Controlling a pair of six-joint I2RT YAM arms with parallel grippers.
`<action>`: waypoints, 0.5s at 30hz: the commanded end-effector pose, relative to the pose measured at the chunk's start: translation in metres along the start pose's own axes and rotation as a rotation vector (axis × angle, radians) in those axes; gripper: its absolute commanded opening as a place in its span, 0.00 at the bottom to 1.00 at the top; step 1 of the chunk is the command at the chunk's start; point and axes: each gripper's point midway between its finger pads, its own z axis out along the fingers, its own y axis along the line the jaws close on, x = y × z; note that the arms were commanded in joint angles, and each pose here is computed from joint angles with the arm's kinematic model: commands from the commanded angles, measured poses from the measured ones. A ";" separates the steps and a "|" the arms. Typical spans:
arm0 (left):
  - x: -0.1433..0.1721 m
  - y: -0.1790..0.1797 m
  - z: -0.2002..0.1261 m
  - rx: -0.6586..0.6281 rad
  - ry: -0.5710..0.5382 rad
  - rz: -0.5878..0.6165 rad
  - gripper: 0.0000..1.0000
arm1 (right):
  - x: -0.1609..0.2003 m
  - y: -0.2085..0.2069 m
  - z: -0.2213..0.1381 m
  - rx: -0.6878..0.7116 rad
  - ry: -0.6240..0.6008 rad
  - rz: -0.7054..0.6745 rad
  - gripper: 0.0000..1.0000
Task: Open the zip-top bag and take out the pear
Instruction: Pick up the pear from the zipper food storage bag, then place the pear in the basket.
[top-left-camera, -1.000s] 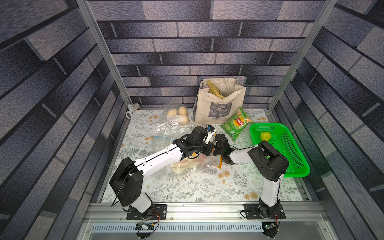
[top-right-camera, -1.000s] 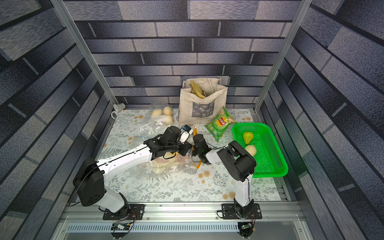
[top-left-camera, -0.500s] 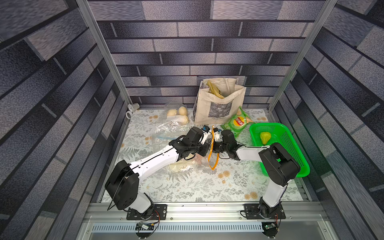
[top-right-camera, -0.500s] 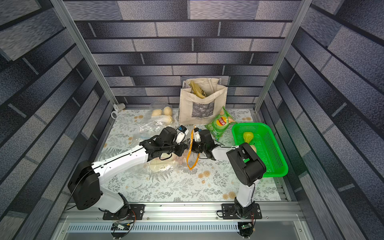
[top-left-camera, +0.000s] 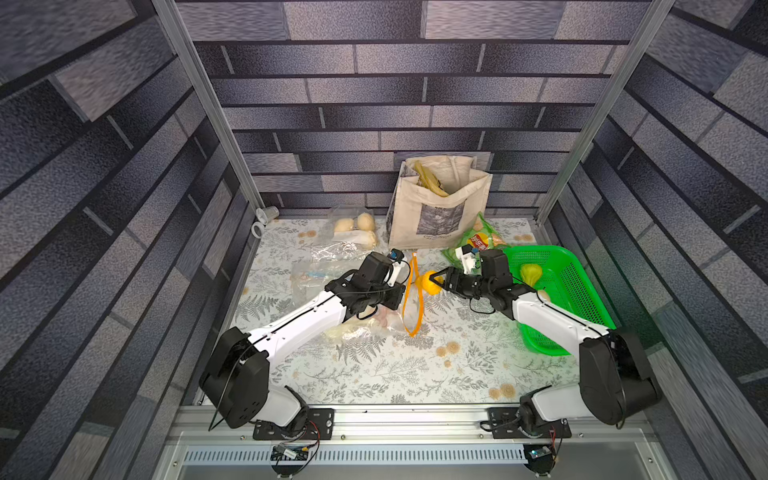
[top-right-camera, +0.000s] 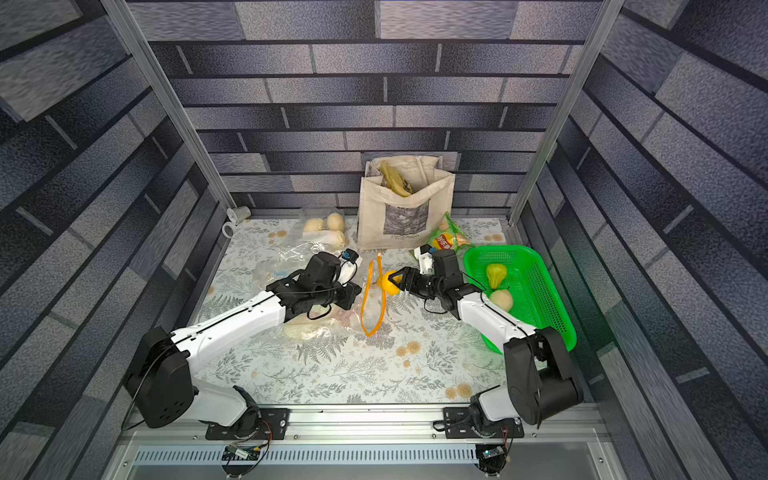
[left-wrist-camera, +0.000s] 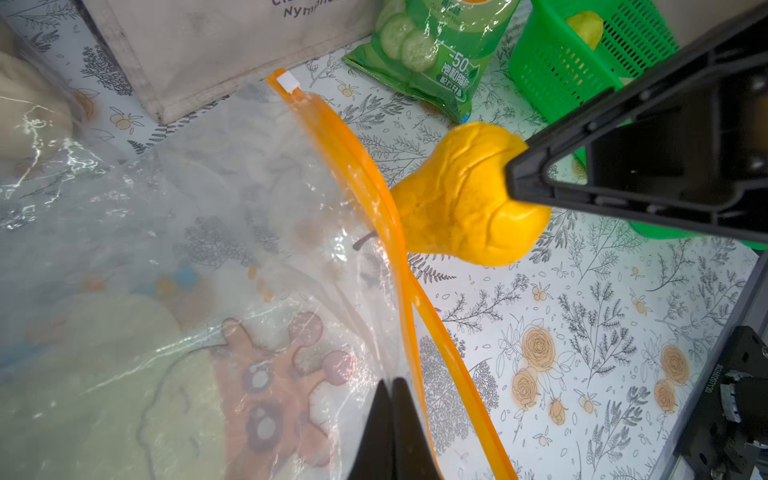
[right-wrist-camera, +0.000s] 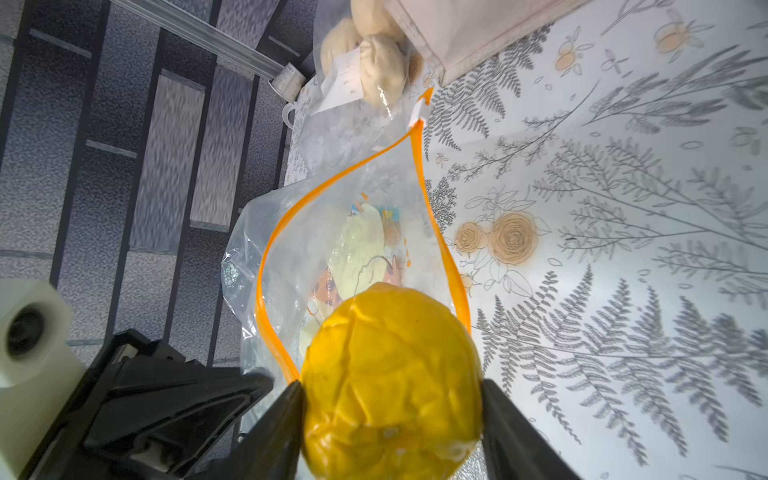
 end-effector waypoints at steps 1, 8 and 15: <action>0.000 0.008 -0.013 -0.028 -0.016 0.025 0.02 | 0.002 -0.024 -0.037 0.151 -0.005 0.002 0.67; 0.004 0.008 -0.019 -0.021 -0.025 0.035 0.04 | -0.051 -0.055 -0.135 0.368 -0.242 0.002 0.68; 0.006 0.010 -0.025 -0.020 -0.040 0.043 0.04 | -0.078 -0.106 -0.215 0.812 -0.420 -0.041 0.65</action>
